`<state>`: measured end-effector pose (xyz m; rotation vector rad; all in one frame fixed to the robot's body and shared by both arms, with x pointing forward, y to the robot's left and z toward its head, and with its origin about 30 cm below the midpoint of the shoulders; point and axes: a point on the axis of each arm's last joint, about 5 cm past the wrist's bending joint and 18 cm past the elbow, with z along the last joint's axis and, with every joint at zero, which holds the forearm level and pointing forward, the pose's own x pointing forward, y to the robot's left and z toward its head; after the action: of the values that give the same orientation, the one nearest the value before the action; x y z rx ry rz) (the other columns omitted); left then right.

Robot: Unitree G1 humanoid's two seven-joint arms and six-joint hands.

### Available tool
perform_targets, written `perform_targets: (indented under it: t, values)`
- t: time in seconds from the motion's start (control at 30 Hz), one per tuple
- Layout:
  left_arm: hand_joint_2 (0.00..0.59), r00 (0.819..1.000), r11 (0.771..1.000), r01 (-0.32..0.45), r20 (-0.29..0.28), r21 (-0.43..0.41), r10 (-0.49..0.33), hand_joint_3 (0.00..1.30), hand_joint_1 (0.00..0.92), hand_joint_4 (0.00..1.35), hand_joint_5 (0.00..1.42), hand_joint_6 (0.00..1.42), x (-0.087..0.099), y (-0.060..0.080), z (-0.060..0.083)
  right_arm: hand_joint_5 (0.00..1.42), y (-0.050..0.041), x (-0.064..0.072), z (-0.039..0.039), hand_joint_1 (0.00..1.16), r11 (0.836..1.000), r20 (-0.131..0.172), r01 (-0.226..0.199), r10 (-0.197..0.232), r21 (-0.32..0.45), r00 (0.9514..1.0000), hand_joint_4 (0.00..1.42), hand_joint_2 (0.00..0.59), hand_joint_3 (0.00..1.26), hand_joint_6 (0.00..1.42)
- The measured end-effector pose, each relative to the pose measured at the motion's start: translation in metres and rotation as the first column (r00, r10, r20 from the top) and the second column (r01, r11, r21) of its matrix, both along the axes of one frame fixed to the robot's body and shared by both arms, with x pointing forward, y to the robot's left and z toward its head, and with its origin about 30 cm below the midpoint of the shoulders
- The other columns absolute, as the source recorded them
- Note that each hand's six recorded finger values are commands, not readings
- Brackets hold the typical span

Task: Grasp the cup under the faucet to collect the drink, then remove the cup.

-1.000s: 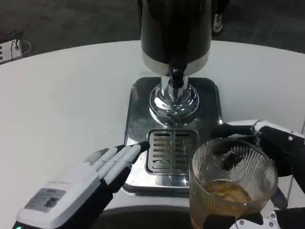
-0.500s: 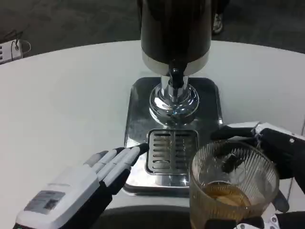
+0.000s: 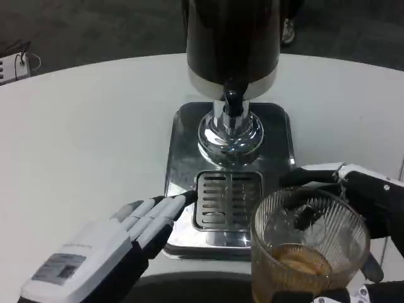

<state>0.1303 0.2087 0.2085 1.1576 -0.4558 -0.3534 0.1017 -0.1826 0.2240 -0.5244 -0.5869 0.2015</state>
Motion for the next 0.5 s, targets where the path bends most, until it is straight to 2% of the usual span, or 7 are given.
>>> perform_targets:
  t: [0.5]
  values:
    - [0.061, 1.000, 1.000, 0.003, -0.006, 0.003, -0.003, 0.00, 0.000, 0.00, 0.00, 0.00, -0.0003, 0.0000, 0.0000, 1.36, -0.0001, -0.0003, -0.0002, 0.98, 1.000, -0.002, 0.001, -0.001, 0.000, 1.0000, 1.22, 0.097, 1.06, 1.42]
